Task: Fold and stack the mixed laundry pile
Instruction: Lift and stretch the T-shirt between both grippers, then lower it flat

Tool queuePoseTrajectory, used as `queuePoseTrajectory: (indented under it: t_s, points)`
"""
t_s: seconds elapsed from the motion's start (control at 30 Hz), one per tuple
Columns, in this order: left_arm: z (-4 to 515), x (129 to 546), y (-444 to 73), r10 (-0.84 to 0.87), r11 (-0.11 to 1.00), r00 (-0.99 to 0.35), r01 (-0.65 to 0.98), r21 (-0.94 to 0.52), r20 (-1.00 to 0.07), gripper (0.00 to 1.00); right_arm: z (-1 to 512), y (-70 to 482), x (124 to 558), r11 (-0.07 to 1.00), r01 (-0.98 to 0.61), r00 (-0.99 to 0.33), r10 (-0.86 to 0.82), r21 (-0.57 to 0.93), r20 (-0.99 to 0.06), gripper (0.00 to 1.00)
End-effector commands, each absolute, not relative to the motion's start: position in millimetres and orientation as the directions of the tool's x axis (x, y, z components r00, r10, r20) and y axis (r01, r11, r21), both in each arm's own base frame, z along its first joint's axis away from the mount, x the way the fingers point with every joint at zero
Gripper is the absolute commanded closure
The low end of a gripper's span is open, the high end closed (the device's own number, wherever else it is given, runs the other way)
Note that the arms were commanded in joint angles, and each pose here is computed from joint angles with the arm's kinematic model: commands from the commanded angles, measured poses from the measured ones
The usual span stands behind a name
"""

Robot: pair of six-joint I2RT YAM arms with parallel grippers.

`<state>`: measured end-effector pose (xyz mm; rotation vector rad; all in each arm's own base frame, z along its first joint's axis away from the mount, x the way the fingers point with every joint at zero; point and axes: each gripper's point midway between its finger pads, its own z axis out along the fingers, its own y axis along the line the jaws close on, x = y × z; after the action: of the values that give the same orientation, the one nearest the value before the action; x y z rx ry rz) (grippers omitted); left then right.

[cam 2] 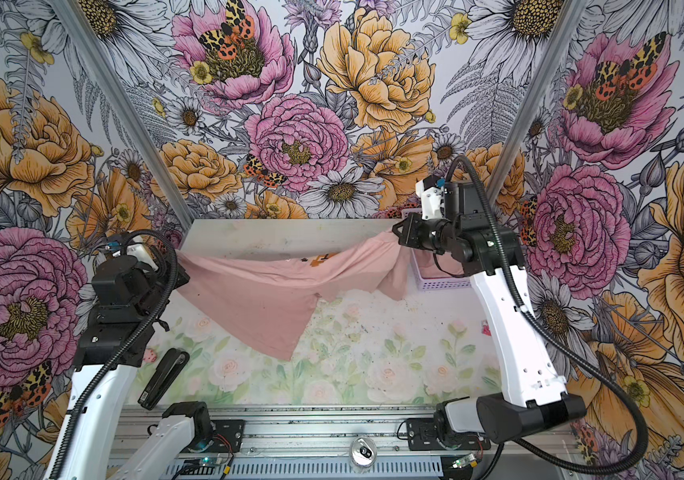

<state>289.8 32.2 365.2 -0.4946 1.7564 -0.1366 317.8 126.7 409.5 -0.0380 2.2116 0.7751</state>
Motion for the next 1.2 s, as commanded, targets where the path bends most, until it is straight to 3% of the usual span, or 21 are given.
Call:
queuePoseTrajectory:
  t_s: [0.0,0.17,0.47,0.57,0.63,0.77,1.0,1.17]
  points:
    - [392,276,39,-0.365,0.906,-0.101,-0.268,-0.328,-0.926,1.00,417,122,311,0.804,-0.271,-0.703,0.210,0.530,-0.679,1.00]
    - [369,297,37,-0.363,0.909,-0.162,-0.276,-0.311,-0.918,1.00,398,120,354,0.823,-0.248,-0.730,0.189,0.511,-0.657,1.00]
    - [271,366,31,-0.360,0.917,-0.338,-0.299,-0.263,-0.870,1.00,262,153,494,0.873,-0.170,-0.855,0.100,0.457,-0.510,1.00]
    - [249,376,30,-0.359,0.918,-0.378,-0.310,-0.248,-0.853,1.00,231,157,512,0.905,-0.132,-0.868,0.091,0.404,-0.488,0.71]
    - [240,378,29,-0.357,0.919,-0.397,-0.312,-0.242,-0.845,1.00,226,160,504,0.918,-0.121,-0.874,0.083,0.379,-0.478,0.63]
    - [230,379,30,-0.349,0.921,-0.416,-0.317,-0.226,-0.839,1.00,200,170,458,0.935,-0.113,-0.909,0.039,0.335,-0.414,0.56]
    - [223,376,29,-0.355,0.920,-0.428,-0.319,-0.228,-0.831,1.00,120,190,354,0.887,0.001,-0.976,0.103,0.463,-0.194,0.55]
    - [223,375,26,-0.356,0.921,-0.428,-0.313,-0.233,-0.831,1.00,95,195,322,0.864,0.068,-0.984,0.142,0.498,-0.112,0.56]
